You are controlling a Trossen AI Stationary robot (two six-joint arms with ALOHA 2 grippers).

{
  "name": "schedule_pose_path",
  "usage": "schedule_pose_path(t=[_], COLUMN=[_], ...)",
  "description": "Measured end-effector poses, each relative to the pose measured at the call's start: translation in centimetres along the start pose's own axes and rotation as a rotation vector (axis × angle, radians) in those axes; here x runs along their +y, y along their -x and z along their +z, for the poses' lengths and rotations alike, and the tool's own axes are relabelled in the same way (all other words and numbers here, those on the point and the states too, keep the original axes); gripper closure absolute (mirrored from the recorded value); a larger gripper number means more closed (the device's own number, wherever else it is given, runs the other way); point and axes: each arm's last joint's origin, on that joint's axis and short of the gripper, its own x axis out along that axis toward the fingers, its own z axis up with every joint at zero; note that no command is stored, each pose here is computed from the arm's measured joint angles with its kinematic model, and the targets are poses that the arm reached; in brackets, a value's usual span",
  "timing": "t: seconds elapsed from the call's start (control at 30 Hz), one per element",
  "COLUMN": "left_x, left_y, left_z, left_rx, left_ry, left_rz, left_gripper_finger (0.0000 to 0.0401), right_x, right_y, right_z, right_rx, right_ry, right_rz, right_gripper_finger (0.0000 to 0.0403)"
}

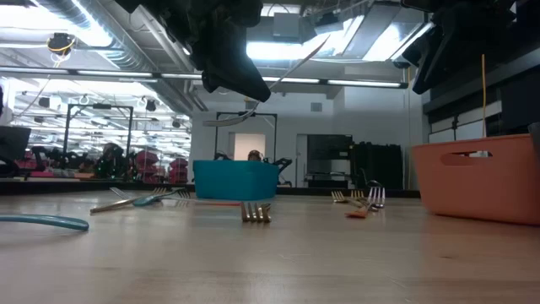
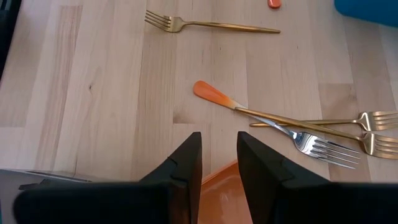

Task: Sort silverware by color (type)
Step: Put the bottom orange fork into the blue bin

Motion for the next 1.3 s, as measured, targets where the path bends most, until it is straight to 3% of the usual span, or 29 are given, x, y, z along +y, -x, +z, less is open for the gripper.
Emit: schedule_pose_path(t=[0.33,0.5,1.3], left_x=[0.0,0.4,6.9], left_y=[0.0,0.0,-0.8], left_z=[0.0,0.1,1.3], left_rx=[-0.002,-0.021,-0.026], left_ry=[0.000,0.004,0.081], left_rz=[0.007,0.078,0.246], left_gripper_finger=[0.0390,0.0390,0.0390], right_x=[0.0,0.0,0.0], right_y=[0.0,0.0,0.0], right_z=[0.0,0.0,0.0], right_rx=[0.000,0.000,-0.001], right_ry=[0.000,0.000,0.000], right_rz=[0.000,0.000,-0.003], right_gripper_finger=[0.0310,0.0310,0.0310])
